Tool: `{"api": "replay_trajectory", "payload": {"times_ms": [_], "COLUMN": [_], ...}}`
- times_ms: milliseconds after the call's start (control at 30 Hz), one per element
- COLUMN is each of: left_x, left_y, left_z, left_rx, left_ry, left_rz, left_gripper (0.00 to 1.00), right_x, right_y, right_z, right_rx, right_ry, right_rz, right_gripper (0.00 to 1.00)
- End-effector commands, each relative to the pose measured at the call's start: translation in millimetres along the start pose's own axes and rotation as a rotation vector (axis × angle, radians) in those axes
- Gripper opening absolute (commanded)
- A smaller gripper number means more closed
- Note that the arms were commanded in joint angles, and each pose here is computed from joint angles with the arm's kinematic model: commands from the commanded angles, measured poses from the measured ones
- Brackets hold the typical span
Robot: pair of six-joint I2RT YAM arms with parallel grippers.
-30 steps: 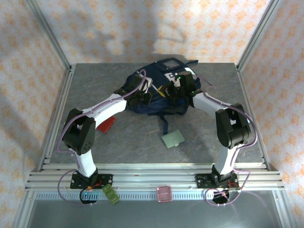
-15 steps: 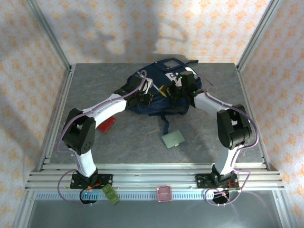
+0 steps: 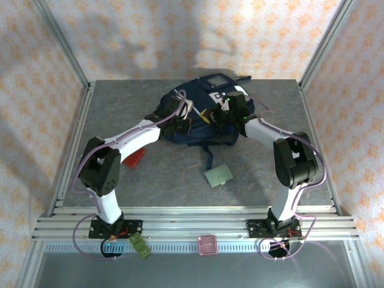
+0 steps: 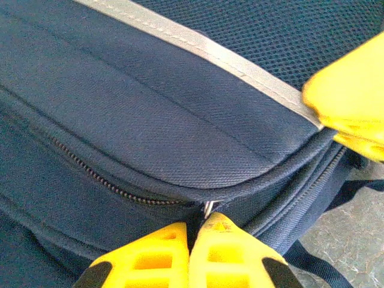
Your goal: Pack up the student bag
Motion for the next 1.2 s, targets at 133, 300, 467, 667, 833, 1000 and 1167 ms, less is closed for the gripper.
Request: {"api": "replay_trajectory", "payload": {"times_ms": [133, 300, 467, 667, 833, 1000, 1167], "left_x": [-21, -18, -21, -28, -29, -31, -21], "left_y": [102, 85, 50, 10, -19, -32, -17], "left_z": [-44, -40, -24, 0, 17, 27, 1], "left_rx": [-0.183, -0.141, -0.079, -0.045, -0.051, -0.066, -0.042], "left_ry": [0.164, 0.155, 0.091, 0.046, 0.003, -0.025, 0.08], "left_rz": [0.44, 0.284, 0.133, 0.006, -0.104, -0.136, 0.006], "left_gripper": [0.0, 0.0, 0.0, 0.0, 0.0, 0.0, 0.0], "right_x": [-43, -44, -37, -30, -30, -26, -8], "right_y": [31, 34, 35, 28, 10, -12, -24], "right_z": [24, 25, 20, -4, -33, -34, -32], "right_rx": [-0.047, -0.05, -0.068, -0.141, -0.174, -0.135, -0.115], "right_ry": [-0.146, -0.145, -0.109, -0.043, -0.021, -0.032, -0.033], "right_rz": [0.116, 0.127, 0.129, 0.027, -0.042, -0.075, -0.103], "right_gripper": [0.0, 0.0, 0.0, 0.26, 0.39, 0.39, 0.37]}}
Point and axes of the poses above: each hand's point on the last joint's axis, 136 mm out from that joint toward the fingers, its own x axis out along the fingers, its own y axis along the line the jaws close on, z = x × y, the point moved 6 cm from there along -x, back along the fingers, and after that the axes turned 13 degrees about x, right-handed, at the moved point
